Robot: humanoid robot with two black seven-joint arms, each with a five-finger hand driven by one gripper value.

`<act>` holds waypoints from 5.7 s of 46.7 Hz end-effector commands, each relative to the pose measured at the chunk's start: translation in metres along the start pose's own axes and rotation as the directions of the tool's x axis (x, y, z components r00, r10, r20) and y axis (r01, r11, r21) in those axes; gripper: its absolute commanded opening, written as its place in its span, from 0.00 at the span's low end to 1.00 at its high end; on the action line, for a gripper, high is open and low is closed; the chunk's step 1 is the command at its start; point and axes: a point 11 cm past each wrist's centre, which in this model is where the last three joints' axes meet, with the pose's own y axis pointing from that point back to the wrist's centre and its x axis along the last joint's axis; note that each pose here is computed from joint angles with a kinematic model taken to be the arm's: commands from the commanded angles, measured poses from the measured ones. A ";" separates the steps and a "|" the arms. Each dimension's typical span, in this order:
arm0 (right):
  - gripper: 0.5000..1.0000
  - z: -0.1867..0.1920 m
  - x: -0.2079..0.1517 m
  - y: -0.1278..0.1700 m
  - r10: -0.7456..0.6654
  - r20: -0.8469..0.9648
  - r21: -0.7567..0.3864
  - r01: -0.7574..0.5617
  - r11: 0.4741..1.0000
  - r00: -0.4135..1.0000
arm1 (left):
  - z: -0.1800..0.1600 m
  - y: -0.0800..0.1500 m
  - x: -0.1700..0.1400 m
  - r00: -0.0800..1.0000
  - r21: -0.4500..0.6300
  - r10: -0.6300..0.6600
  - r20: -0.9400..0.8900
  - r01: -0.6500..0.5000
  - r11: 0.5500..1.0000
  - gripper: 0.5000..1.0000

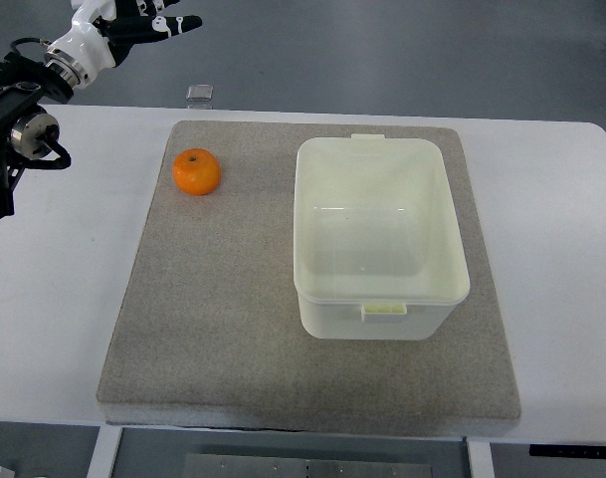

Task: Put orange in box with left hand
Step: 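Raise the left hand and swing it over the orange, then lower the left hand around the orange and close the fingers, then lift the orange with the left hand and carry it toward the box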

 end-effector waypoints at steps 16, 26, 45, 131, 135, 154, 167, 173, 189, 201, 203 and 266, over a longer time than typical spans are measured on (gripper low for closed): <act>0.86 0.000 0.000 0.000 -0.001 0.001 0.000 0.001 1.000 1.000 | -0.003 -0.001 -0.032 0.811 0.279 -0.403 0.424 0.306 0.910 0.99; 0.86 0.000 0.000 0.000 0.001 0.001 0.000 -0.001 1.000 1.000 | 0.007 -0.003 -0.039 0.763 0.293 -0.454 0.459 0.353 0.889 0.99; 0.86 0.000 0.000 0.000 0.001 0.001 0.000 -0.001 1.000 1.000 | -0.007 0.005 -0.041 0.522 0.476 -0.609 0.598 0.380 0.793 0.99; 0.86 0.000 0.000 0.000 -0.001 0.000 0.000 0.001 1.000 1.000 | -0.067 0.036 -0.047 0.123 0.615 -0.678 0.725 0.326 0.718 0.99; 0.86 0.000 0.000 0.000 0.000 -0.001 0.000 0.000 1.000 1.000 | -0.066 0.035 -0.048 0.124 0.614 -0.677 0.726 0.327 0.718 0.98; 0.86 0.000 0.000 0.000 0.000 -0.001 0.000 0.000 1.000 1.000 | -0.076 0.036 -0.058 0.117 0.614 -0.681 0.723 0.343 0.711 0.79; 0.86 0.000 0.000 0.000 -0.001 0.001 0.000 0.001 1.000 1.000 | -0.072 0.033 -0.055 0.098 0.584 -0.642 0.760 0.330 0.742 0.72; 0.86 0.000 0.000 0.000 0.000 -0.001 0.000 0.000 1.000 1.000 | -0.071 0.033 -0.052 0.096 0.579 -0.635 0.767 0.323 0.749 0.74; 0.86 0.000 0.000 0.000 0.000 -0.001 0.000 0.000 1.000 1.000 | -0.072 0.034 -0.052 0.099 0.580 -0.636 0.765 0.323 0.748 0.40; 0.86 0.000 0.000 0.000 -0.001 0.001 0.000 0.001 1.000 1.000 | -0.072 0.034 -0.053 0.099 0.579 -0.636 0.765 0.324 0.748 0.00; 0.86 0.000 0.000 0.000 0.000 -0.001 0.000 0.000 1.000 1.000 | -0.073 0.034 -0.053 0.099 0.581 -0.638 0.764 0.324 0.746 0.00; 0.86 0.000 0.000 0.000 0.000 -0.001 0.000 0.000 1.000 1.000 | 0.024 -0.023 -0.081 0.191 0.365 -0.467 0.863 0.404 0.839 0.00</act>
